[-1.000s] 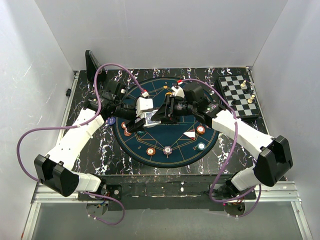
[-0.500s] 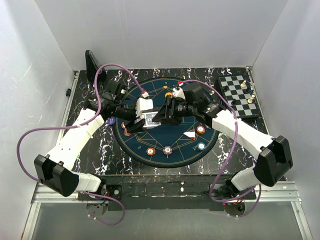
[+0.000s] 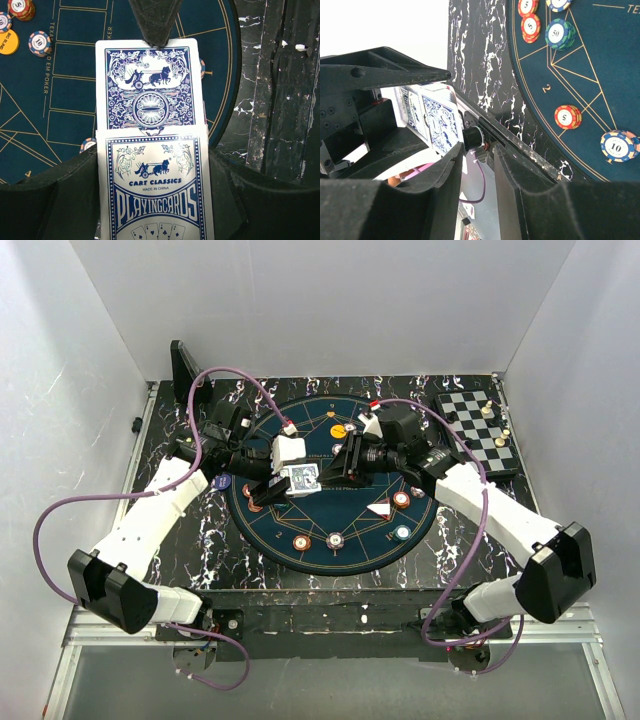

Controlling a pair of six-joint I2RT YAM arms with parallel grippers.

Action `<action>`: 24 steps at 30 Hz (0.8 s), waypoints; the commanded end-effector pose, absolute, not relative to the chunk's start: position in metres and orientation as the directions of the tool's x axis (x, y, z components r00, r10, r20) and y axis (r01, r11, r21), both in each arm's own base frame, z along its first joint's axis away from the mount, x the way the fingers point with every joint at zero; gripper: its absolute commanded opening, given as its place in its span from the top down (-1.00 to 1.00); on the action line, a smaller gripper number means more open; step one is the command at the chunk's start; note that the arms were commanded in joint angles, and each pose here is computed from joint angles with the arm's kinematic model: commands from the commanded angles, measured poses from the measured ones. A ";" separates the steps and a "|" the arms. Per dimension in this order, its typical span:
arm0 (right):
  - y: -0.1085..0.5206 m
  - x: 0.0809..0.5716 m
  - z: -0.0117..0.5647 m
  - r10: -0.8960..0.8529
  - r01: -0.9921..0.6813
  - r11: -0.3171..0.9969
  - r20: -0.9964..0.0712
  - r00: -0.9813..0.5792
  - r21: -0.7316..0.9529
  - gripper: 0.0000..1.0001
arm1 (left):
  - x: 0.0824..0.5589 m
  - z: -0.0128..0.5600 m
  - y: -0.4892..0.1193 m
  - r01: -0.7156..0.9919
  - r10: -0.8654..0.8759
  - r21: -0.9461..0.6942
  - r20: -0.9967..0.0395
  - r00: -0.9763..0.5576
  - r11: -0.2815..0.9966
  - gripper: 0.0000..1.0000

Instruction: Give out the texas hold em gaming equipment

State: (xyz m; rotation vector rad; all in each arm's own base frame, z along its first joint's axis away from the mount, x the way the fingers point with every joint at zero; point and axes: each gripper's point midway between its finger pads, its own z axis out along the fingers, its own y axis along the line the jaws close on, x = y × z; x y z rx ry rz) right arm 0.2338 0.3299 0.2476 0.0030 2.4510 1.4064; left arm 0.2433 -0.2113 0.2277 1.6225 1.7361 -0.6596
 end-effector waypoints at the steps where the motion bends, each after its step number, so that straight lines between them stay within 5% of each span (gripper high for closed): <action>1: 0.323 0.232 0.255 0.171 -0.175 0.504 -0.296 -0.940 0.846 0.23 | 0.240 0.244 -0.211 0.988 0.627 0.120 -0.778 0.032 0.099 0.07; 9: 0.324 0.229 0.289 0.205 -0.258 0.413 -0.365 -0.908 0.874 -0.30 | 0.241 0.241 -0.212 0.989 0.626 0.111 -0.780 0.023 0.102 0.07; 24: 0.379 0.219 0.278 0.046 -0.270 0.395 -0.312 -0.949 0.878 -0.40 | 0.242 0.269 -0.229 0.989 0.527 0.053 -0.849 -0.028 0.139 0.09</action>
